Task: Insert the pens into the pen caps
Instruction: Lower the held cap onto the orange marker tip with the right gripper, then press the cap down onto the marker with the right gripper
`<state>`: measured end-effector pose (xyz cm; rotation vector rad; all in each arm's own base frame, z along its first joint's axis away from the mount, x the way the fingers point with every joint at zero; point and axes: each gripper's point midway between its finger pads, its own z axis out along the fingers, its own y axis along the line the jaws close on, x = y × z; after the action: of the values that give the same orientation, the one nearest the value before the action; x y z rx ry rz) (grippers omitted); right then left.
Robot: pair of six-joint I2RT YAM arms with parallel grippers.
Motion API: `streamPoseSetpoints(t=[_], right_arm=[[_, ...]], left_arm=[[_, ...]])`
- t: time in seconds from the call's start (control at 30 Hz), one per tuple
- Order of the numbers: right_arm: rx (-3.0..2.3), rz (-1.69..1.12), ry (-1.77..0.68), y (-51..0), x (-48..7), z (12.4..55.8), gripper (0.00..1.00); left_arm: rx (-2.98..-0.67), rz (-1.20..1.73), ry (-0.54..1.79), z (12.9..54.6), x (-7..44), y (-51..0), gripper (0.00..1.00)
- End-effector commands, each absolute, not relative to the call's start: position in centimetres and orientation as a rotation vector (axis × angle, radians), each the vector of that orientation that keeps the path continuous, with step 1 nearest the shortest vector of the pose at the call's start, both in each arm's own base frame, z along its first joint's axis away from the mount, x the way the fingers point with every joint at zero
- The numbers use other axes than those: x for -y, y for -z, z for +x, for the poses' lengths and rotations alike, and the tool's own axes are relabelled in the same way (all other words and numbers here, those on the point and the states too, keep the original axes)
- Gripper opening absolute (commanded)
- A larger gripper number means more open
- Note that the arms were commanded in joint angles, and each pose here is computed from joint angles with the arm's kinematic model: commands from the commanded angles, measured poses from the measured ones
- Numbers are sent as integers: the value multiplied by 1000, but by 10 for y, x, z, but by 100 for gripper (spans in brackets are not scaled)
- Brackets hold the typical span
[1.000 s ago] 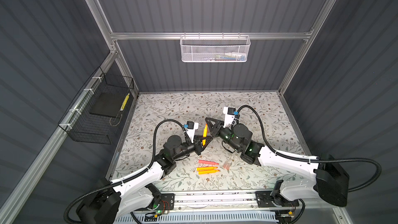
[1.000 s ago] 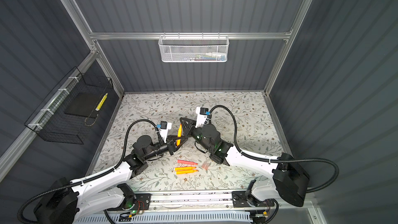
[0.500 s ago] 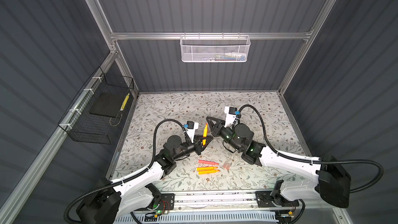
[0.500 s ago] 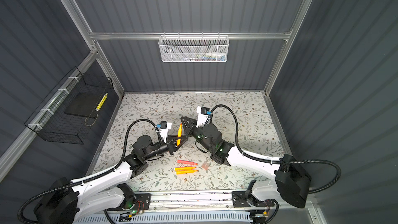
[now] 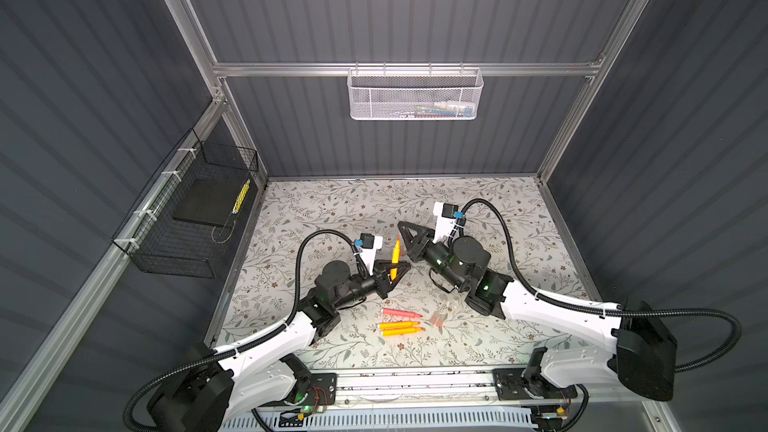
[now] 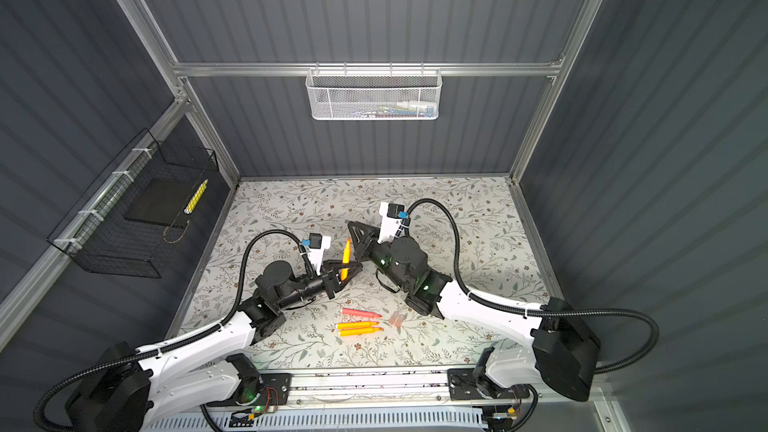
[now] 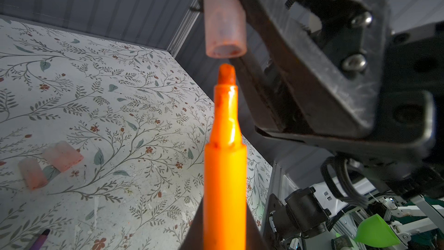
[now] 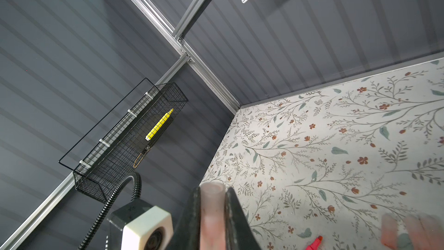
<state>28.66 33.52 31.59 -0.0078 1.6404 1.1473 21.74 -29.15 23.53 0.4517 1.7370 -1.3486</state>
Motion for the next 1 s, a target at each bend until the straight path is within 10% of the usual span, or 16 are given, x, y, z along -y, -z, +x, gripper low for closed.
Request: streamPoseSetpoints(t=[0.0, 0.97], right_arm=[[-1607, -8, -1148, -330, -335, 287, 2], [-1652, -81, -1237, -280, -343, 247, 1]], left_arm=[[-1711, 478, 1343, 214, 291, -241, 0], [-1689, 386, 1309, 226, 284, -259, 0]])
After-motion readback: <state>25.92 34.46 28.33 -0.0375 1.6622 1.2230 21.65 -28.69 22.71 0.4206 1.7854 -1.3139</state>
